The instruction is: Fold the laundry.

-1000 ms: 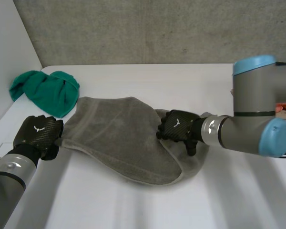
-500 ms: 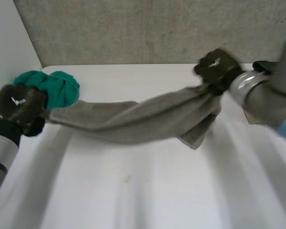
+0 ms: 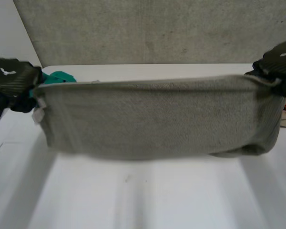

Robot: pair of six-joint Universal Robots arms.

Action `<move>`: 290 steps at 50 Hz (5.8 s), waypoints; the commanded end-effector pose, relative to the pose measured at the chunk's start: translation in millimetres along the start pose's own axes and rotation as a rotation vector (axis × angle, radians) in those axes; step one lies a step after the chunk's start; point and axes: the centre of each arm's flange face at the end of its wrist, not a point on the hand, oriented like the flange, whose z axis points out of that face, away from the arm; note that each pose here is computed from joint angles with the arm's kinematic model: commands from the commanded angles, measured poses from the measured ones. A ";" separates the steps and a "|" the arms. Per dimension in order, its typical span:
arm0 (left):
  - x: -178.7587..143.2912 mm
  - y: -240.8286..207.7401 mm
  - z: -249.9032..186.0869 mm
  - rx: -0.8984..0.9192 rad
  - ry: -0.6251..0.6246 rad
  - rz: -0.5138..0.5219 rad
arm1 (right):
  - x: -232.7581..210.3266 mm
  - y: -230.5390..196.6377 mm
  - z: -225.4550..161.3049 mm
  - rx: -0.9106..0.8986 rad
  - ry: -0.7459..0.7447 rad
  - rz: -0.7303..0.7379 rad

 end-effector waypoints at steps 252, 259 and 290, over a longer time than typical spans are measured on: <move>68.5 28.7 68.3 -0.002 -0.120 -0.009 | -41.5 66.8 114.1 -0.007 0.143 0.174; 79.4 25.4 48.1 0.050 -0.038 -0.022 | -66.2 118.8 91.0 -0.110 -0.071 0.284; 94.5 12.3 25.3 0.104 0.021 -0.081 | 9.3 193.9 89.9 -0.194 0.255 0.180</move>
